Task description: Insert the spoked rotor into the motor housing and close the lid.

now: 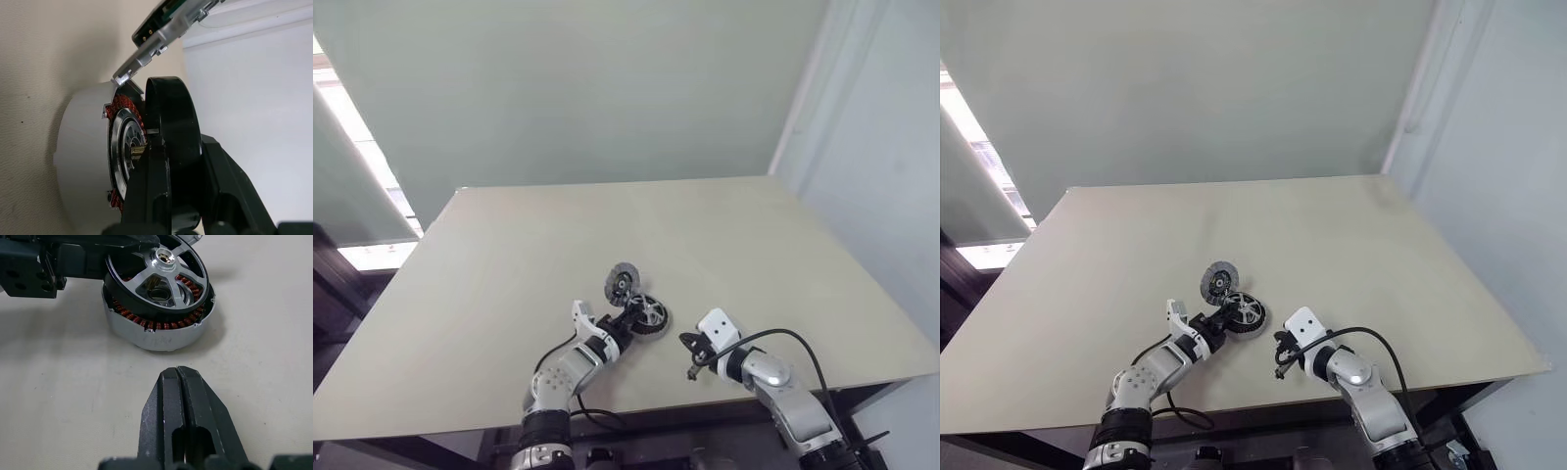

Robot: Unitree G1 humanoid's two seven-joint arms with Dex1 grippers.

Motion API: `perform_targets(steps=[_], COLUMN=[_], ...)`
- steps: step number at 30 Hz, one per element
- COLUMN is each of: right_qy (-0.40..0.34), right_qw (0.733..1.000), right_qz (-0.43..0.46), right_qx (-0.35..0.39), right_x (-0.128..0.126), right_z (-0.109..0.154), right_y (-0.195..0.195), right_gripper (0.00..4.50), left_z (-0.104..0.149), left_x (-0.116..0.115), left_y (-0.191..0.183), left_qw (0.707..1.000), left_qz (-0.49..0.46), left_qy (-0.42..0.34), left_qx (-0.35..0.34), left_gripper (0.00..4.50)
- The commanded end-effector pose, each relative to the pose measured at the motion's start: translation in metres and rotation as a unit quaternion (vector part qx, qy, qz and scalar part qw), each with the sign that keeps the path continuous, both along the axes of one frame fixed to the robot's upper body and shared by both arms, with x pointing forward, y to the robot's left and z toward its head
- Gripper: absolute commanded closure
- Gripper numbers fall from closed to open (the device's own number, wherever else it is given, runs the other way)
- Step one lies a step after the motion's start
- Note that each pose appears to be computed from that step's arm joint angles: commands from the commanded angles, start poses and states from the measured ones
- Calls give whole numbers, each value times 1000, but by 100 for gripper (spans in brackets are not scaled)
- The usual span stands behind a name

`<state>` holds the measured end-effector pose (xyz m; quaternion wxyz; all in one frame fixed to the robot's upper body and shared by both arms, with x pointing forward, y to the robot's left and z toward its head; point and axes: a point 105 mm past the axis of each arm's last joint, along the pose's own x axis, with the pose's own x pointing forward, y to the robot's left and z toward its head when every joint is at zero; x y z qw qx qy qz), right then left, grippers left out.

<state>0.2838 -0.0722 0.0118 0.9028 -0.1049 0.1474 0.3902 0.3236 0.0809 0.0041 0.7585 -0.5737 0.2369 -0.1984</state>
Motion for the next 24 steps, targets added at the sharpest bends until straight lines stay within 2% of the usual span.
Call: perform_targets(steps=[1, 15, 24], right_qy=[-33, -31, -30], right_qw=[999, 999, 999], right_qz=[4, 7, 5], right_qx=[10, 11, 9], right_x=[7, 7, 6], right_z=[16, 14, 14], right_y=[4, 5, 4], right_gripper=[450, 450, 450], left_z=[12, 15, 8], left_x=[3, 2, 3], left_y=[-6, -9, -7], left_qw=[1000, 999, 1000], left_qz=[-8, -16, -4], left_qy=[-15, -17, -6], left_qx=[-20, -35, -23], left_gripper=[417, 417, 417])
